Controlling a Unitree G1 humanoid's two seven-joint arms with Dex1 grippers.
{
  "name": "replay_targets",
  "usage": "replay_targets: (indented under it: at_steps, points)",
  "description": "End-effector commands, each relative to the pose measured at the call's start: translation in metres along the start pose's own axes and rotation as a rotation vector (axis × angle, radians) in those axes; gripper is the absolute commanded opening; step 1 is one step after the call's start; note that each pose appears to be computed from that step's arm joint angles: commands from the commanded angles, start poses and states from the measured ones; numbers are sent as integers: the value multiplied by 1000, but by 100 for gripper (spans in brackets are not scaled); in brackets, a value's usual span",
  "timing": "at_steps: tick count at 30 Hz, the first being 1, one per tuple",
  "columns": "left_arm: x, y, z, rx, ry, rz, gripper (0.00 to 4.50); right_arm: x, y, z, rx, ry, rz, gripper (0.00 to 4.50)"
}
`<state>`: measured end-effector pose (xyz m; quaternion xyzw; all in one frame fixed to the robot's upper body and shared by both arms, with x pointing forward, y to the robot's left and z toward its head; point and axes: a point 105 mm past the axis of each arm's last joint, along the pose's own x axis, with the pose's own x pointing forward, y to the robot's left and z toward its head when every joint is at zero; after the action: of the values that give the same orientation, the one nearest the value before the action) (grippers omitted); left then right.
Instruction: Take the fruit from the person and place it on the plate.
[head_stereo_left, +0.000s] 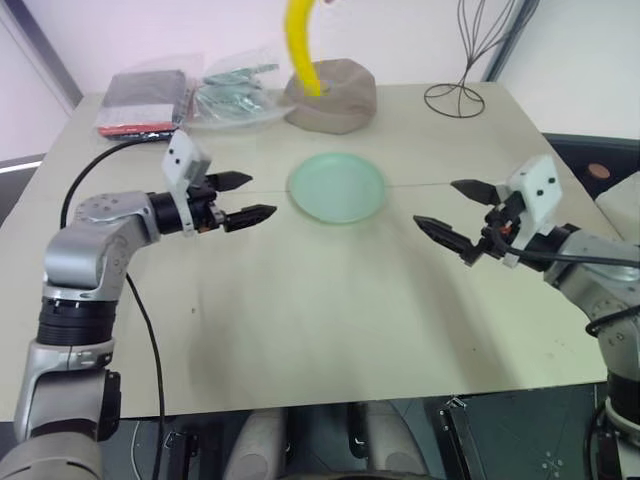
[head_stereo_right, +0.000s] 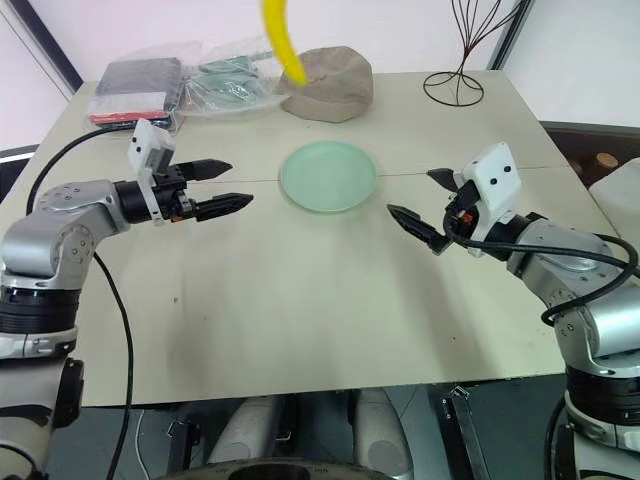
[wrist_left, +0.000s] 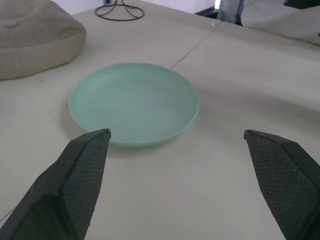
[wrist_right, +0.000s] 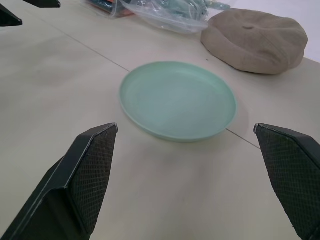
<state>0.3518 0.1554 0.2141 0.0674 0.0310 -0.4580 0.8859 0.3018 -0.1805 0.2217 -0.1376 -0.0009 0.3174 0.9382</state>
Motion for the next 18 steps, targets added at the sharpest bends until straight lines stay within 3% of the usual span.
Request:
replay_targets:
  at_steps: [1, 10, 18]
  points:
    - [-2, 10, 28, -12, -105, 54, 446, -1, 2, 19, -53, -67, -3, 450]
    - [-3, 44, 62, -132, -272, 241, 446, 2, 3, 20, -55, -77, 2, 450]
    - [13, 50, 86, -215, -386, 231, 446, 3, 4, 22, -58, -82, 5, 450]
